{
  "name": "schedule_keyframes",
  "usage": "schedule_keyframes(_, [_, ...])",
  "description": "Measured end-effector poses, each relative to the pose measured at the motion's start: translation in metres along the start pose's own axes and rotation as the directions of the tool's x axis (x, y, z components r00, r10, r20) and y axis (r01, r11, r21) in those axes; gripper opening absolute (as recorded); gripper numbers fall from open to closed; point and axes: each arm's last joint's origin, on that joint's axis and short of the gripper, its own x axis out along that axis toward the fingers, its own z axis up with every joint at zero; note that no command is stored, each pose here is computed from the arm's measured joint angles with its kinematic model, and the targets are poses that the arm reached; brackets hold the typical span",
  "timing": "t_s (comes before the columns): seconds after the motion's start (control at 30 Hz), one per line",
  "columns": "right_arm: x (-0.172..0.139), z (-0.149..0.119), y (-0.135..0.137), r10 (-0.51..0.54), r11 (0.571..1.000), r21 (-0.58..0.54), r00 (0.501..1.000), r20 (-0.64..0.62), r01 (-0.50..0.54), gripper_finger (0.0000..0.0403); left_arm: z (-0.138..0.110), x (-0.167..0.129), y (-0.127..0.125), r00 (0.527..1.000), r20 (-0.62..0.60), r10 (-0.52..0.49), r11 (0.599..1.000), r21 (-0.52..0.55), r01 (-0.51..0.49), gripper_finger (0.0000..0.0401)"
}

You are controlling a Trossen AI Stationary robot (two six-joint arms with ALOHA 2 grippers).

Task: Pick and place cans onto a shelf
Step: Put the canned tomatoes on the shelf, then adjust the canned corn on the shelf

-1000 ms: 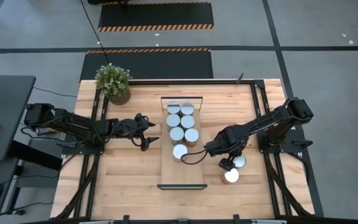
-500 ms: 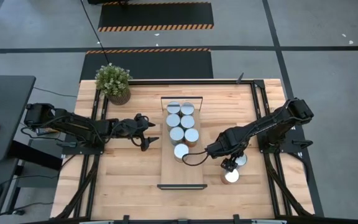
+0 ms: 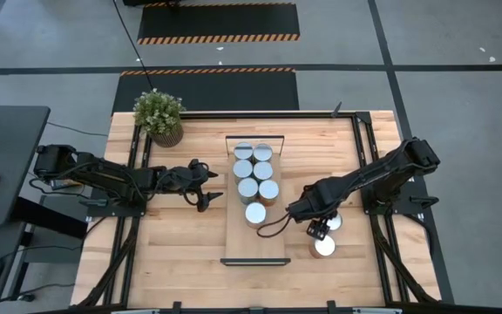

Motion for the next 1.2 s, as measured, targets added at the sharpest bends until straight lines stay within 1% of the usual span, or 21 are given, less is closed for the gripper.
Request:
schedule_keyframes(0.17, [-0.016,0.002,0.000,-0.010,1.000,-0.024,0.999,0.040,0.011,0.0306,0.000,0.000,0.000,1.000,0.000,0.000,1.000,0.002,0.000,0.0357])
schedule_keyframes(0.27, [-0.027,0.006,0.000,0.011,0.999,-0.047,0.998,0.059,-0.009,0.0306,0.000,0.000,0.000,1.000,0.000,0.000,1.000,0.005,0.000,0.0357])
schedule_keyframes(0.4, [-0.045,0.010,0.003,0.049,0.998,-0.056,0.992,0.120,-0.042,0.0306,0.000,0.000,0.000,1.000,0.000,0.000,1.000,0.003,0.000,0.0357])
schedule_keyframes(0.53, [-0.064,0.011,0.008,0.101,0.994,-0.069,0.979,0.180,-0.090,0.0306,0.000,0.000,0.000,1.000,0.000,0.000,1.000,-0.012,0.000,0.0357])
schedule_keyframes(0.83, [-0.094,0.009,0.015,0.125,0.987,-0.133,0.940,0.318,-0.087,0.0307,0.000,0.000,0.000,1.000,0.000,0.000,1.000,-0.020,0.000,0.0357])
schedule_keyframes(0.9, [-0.096,0.010,0.013,0.107,0.988,-0.139,0.935,0.339,-0.063,0.0307,0.000,0.000,0.000,1.000,0.000,0.000,1.000,-0.020,0.000,0.0357])
schedule_keyframes(1.0, [-0.094,0.011,0.011,0.084,0.992,-0.121,0.939,0.335,-0.045,0.0307,0.000,0.000,-0.001,1.000,-0.001,-0.003,1.000,-0.019,0.003,0.0357])
schedule_keyframes(1.07, [-0.088,0.012,0.015,0.094,0.991,-0.126,0.930,0.355,-0.051,0.0307,-0.001,0.000,-0.002,1.000,-0.002,-0.009,1.000,-0.016,0.009,0.0357])
schedule_keyframes(1.13, [-0.079,0.012,0.019,0.116,0.989,-0.130,0.936,0.332,-0.076,0.0307,-0.001,-0.001,-0.004,1.000,-0.003,-0.017,1.000,-0.011,0.017,0.0357])
schedule_keyframes(1.2, [-0.076,0.010,0.021,0.118,0.987,-0.141,0.941,0.318,-0.076,0.0309,-0.001,-0.001,-0.005,1.000,-0.004,-0.023,1.000,0.000,0.023,0.0357])
